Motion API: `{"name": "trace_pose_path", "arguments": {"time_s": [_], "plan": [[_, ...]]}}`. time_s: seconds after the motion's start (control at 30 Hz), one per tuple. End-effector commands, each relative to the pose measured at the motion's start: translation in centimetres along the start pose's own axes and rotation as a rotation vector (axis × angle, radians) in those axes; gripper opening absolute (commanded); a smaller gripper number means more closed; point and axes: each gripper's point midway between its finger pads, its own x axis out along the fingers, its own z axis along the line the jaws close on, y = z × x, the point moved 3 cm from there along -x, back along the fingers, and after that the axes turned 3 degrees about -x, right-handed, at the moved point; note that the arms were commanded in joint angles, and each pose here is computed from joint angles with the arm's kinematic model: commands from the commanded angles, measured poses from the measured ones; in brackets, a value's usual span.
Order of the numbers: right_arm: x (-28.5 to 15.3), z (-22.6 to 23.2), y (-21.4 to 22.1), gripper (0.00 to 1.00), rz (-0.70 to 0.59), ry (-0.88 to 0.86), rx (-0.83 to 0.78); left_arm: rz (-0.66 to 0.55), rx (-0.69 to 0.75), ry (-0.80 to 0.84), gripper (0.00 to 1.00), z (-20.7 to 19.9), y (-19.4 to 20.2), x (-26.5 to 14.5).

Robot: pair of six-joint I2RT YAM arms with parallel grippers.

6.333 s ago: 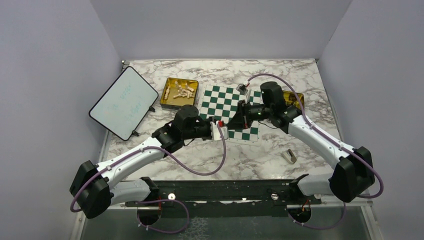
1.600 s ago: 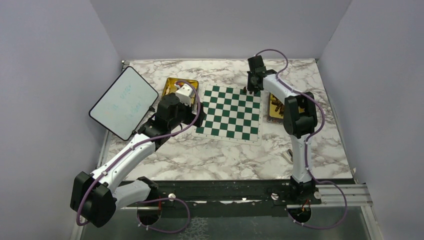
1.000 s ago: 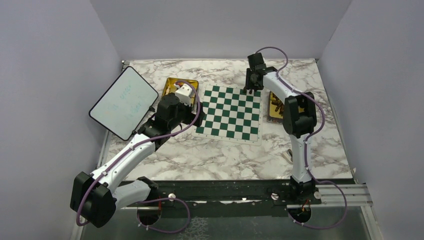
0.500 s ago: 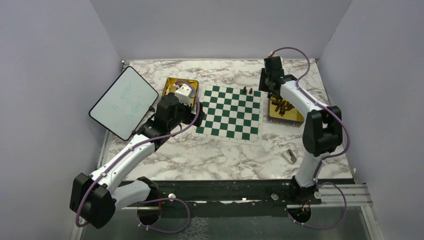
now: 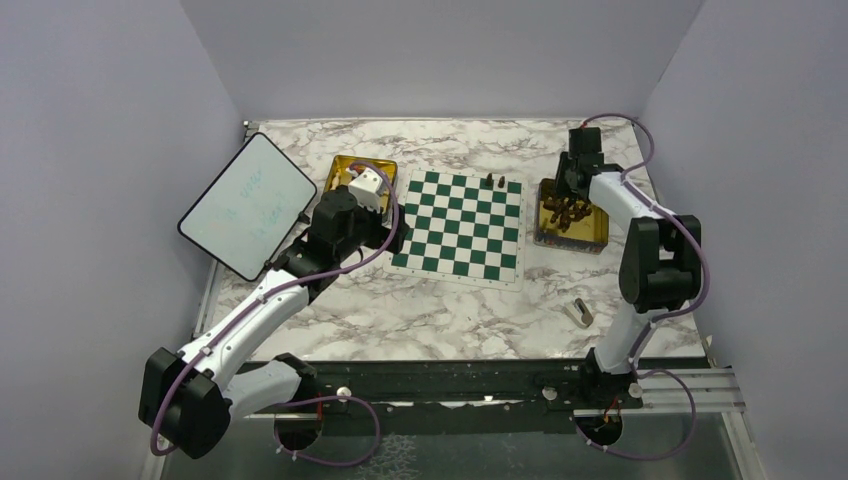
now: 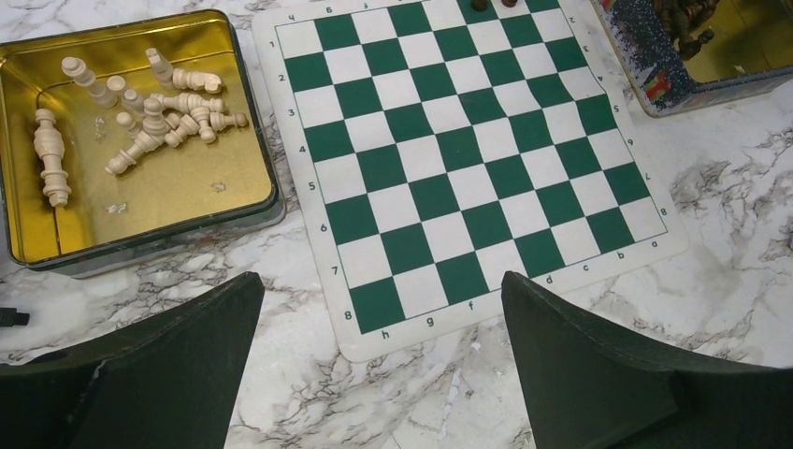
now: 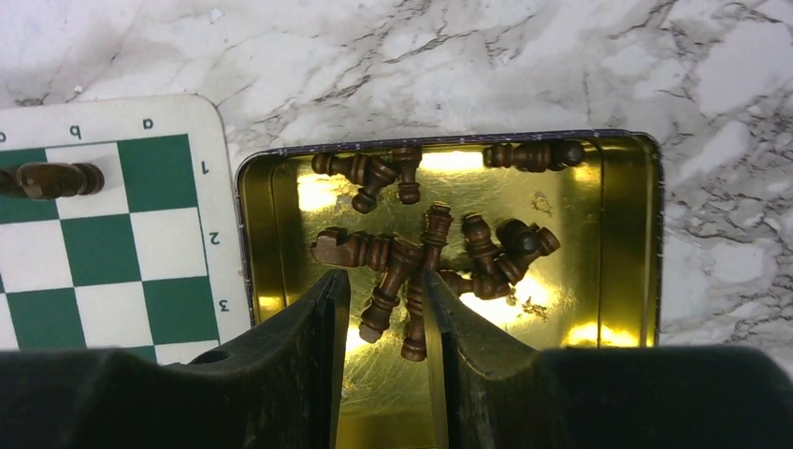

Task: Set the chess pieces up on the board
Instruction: Pick up the chess piece from the storage box.

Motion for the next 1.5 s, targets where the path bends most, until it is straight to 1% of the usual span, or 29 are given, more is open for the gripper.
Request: {"name": "trace_pose_path", "arguments": {"time_s": [0.0, 0.3, 0.47, 0.77, 0.93, 1.17, 1.23, 1.33, 1.47], "plan": [[1.6, 1.2, 1.2, 0.39, 0.033, -0.074, -0.085, -0.018, -0.003, -0.002, 0.99, 0.0, -0.1, -0.5], [3.4, 1.4, 2.5, 0.39, 0.077, -0.096, -0.161, -0.016, -0.009, -0.002, 0.99, 0.0, 0.0, -0.4], [4.3, 1.2, 3.2, 0.39, 0.108, -0.079, -0.204, -0.012, -0.009, -0.003, 0.99, 0.0, 0.1, -0.3], [5.0, 0.4, 4.0, 0.38, 0.149, -0.018, -0.205, -0.006, -0.011, -0.005, 0.99, 0.0, 0.3, -0.2], [5.0, 0.2, 4.5, 0.3, 0.177, 0.001, -0.183, -0.003, -0.012, 0.018, 0.99, -0.3, 0.3, -0.2], [4.4, 0.5, 4.3, 0.26, 0.198, 0.003, -0.125, -0.003, -0.013, 0.021, 0.99, -0.4, 0.3, -0.2], [4.3, 0.6, 4.4, 0.28, 0.205, -0.001, -0.106, -0.004, -0.012, 0.022, 0.99, -0.4, 0.3, -0.2], [4.1, 0.7, 4.9, 0.35, 0.23, -0.003, -0.085, -0.005, -0.014, 0.023, 0.99, -0.4, 0.3, -0.3], [3.7, 0.8, 5.3, 0.36, 0.239, -0.009, -0.066, -0.008, -0.015, 0.024, 0.99, -0.4, 0.2, -0.3]]}}
